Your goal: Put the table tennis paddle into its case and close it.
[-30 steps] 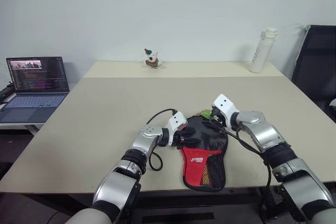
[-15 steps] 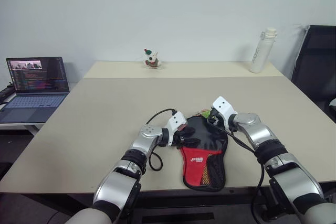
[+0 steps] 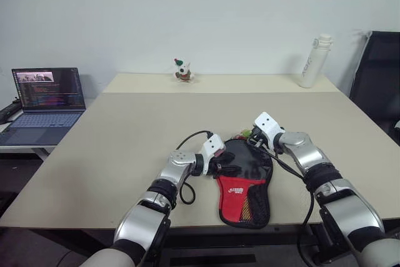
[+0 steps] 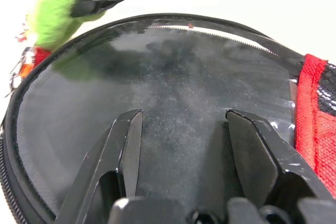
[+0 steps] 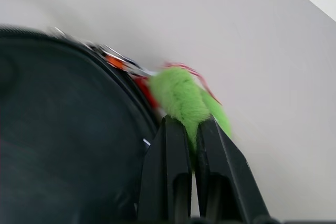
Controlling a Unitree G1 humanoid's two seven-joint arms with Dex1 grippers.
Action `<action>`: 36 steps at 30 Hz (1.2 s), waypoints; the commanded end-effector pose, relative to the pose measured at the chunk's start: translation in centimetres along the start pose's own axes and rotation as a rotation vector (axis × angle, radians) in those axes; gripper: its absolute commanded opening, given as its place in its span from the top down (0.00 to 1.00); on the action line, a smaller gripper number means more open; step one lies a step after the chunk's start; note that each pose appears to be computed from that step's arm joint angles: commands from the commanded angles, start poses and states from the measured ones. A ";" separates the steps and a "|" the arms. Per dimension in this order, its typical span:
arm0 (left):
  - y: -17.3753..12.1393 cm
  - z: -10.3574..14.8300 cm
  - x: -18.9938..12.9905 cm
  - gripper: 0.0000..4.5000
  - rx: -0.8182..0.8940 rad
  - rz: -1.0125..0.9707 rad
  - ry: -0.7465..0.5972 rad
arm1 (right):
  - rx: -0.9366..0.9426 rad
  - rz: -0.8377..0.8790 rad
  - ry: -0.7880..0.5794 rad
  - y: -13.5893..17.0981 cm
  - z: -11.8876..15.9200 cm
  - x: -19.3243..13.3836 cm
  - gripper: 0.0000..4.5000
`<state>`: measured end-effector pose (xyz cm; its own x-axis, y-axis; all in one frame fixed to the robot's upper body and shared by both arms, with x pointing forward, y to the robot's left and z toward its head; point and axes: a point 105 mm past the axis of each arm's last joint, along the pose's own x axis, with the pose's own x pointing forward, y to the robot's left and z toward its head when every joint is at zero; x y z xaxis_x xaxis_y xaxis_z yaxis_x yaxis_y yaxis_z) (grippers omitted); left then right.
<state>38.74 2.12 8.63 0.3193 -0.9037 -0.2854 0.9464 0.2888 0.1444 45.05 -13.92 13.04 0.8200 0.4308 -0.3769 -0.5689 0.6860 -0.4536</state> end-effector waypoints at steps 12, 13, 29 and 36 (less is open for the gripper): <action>-1.8 -3.1 1.1 0.39 -0.049 -0.043 0.120 | -0.069 -0.091 0.041 -4.6 -1.6 -3.0 0.99; -1.7 -3.2 1.0 0.39 -0.049 -0.040 0.126 | -0.069 -0.091 0.040 -4.6 -1.5 -3.0 0.99; -1.9 -4.0 1.6 0.39 -0.049 -0.016 0.176 | -0.093 -0.109 0.189 -7.2 -6.5 -9.2 0.99; -1.5 -3.9 1.7 0.39 -0.035 0.011 0.183 | -0.076 0.166 0.198 -2.0 -5.8 -14.8 0.99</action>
<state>38.98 0.40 7.87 0.3478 -0.8800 -0.3234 0.9368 0.3124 0.1575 35.04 -25.82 12.34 0.7058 0.3512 -0.6152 -0.6773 0.5892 -0.4406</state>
